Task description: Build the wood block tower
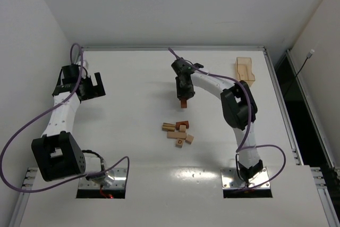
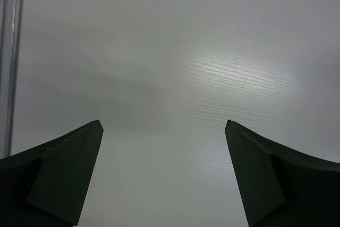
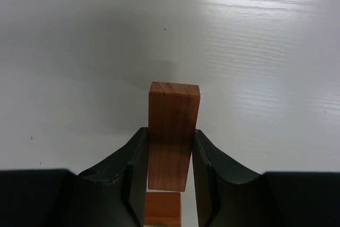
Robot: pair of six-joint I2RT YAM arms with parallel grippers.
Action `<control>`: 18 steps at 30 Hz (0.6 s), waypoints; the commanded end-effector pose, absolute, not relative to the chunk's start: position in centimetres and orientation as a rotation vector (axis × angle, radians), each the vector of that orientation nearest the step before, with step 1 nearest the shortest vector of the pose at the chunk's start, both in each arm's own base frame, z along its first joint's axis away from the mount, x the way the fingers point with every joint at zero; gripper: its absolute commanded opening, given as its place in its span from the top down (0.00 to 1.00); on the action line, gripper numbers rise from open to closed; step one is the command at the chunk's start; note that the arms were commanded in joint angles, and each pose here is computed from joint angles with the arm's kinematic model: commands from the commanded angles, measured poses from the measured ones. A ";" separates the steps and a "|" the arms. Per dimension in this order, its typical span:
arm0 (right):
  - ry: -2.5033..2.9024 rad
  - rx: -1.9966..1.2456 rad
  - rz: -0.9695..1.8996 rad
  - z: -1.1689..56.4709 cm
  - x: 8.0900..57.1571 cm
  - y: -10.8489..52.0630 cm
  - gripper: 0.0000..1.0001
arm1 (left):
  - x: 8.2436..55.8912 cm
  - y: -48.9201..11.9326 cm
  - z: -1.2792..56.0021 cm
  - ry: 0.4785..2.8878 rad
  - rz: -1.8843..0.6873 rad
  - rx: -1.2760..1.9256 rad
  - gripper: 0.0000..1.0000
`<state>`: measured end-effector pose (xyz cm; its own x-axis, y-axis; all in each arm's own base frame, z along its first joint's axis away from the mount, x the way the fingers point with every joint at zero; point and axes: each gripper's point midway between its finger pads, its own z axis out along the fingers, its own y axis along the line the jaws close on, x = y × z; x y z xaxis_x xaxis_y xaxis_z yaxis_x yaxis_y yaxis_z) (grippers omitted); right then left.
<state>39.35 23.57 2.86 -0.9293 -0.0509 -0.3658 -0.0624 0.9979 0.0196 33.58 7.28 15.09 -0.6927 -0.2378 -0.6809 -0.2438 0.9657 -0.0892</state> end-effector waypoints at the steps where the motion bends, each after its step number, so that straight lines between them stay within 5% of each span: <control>1: 2.781 -0.099 0.166 2.4 39.7 25.6 1.00 | 34.4 7.4 16.2 2.327 -0.017 -0.360 0.00; 12: 2.808 -0.158 0.134 -0.3 39.7 25.5 1.00 | 34.6 7.0 15.9 2.340 -0.045 -0.314 0.00; 18: 2.767 -0.227 0.171 0.5 40.1 26.4 0.46 | 34.4 6.9 15.6 2.353 -0.045 -0.270 0.00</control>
<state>38.67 24.88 -1.02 -0.9489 -0.1156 -0.2938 -0.1376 0.9889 0.0554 33.79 6.57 14.31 -0.7137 -0.2320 -0.6609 -0.2081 0.9712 -0.1161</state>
